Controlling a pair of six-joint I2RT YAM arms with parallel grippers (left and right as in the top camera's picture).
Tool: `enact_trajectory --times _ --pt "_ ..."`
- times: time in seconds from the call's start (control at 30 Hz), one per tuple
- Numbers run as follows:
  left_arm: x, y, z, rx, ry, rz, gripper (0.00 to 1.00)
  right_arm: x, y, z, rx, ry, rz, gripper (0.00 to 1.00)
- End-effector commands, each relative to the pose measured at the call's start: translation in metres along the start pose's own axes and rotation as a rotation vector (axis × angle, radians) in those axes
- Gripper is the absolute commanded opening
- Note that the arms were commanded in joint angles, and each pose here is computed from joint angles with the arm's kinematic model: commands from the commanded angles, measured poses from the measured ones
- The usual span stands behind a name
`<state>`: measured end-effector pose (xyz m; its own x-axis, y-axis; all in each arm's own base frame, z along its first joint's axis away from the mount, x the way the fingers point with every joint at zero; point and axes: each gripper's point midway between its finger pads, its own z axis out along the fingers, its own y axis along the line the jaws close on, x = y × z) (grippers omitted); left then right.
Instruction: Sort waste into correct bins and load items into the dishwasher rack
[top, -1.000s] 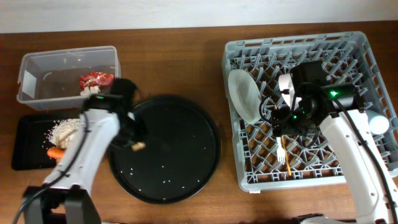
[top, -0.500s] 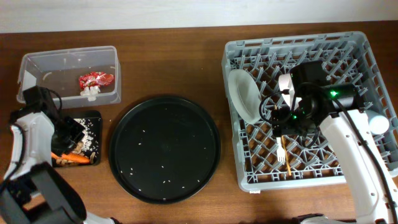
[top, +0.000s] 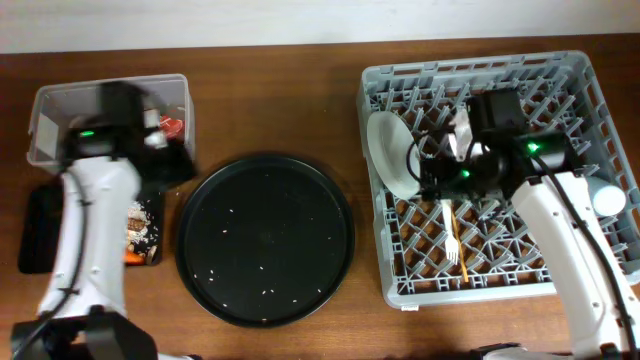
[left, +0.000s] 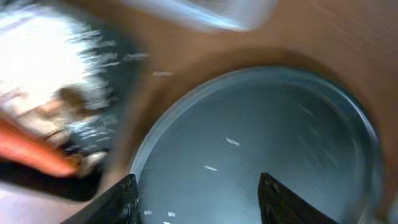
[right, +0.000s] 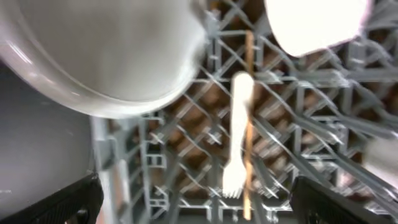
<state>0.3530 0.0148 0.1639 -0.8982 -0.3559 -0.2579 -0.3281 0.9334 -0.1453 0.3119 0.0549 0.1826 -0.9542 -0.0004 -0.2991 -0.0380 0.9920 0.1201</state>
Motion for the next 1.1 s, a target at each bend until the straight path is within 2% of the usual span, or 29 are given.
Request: enact_trajectory --times 0.0,0.07,0.13,0.2,0.3,0.33,0.37,0.43,0.47,0.57,0.67,0.87,1.07 --pt "0.041 -0.063 0.003 0.071 0.091 0.352 0.76 -0.011 0.016 -0.002 -0.117 -0.027 -0.039 0.99" --pt "0.068 -0.065 0.000 0.057 0.181 0.400 0.82 -0.002 -0.004 -0.009 -0.094 0.017 0.014 0.99" --pt "0.095 -0.049 -0.009 0.021 0.304 0.386 0.82 0.017 -0.028 -0.015 -0.069 0.091 0.104 0.99" --pt "0.103 -0.039 -0.023 0.005 0.310 0.375 0.82 0.037 -0.049 -0.021 -0.053 0.150 0.163 0.99" --pt "0.094 -0.027 -0.052 -0.026 0.109 0.334 0.82 0.044 -0.054 -0.036 -0.040 0.039 0.172 0.99" --pt "0.093 -0.026 -0.061 -0.003 0.023 0.335 0.82 0.043 -0.053 -0.043 -0.034 -0.055 0.154 0.99" --pt "0.094 -0.023 -0.078 0.041 -0.140 0.334 0.82 0.047 -0.050 -0.061 -0.018 -0.233 0.119 0.99" --pt "0.099 -0.020 -0.094 0.095 -0.303 0.331 0.82 0.056 -0.052 -0.077 0.029 -0.364 0.101 0.99" --pt "0.107 -0.016 -0.110 0.152 -0.465 0.327 0.99 0.066 -0.059 -0.089 0.089 -0.440 0.099 0.99" --pt "0.131 -0.002 -0.141 0.240 -0.712 0.317 0.99 0.082 -0.055 -0.112 0.106 -0.560 0.084 0.99" --pt "0.147 0.006 -0.167 0.285 -0.838 0.311 0.99 0.085 -0.053 -0.119 0.108 -0.592 0.079 0.99" --pt "0.163 0.015 -0.153 0.258 -0.763 0.315 0.99 0.085 -0.053 -0.119 0.108 -0.589 0.080 0.99" --pt "0.187 0.028 -0.129 0.208 -0.621 0.322 0.99 0.089 -0.045 -0.127 0.093 -0.629 0.049 0.99"
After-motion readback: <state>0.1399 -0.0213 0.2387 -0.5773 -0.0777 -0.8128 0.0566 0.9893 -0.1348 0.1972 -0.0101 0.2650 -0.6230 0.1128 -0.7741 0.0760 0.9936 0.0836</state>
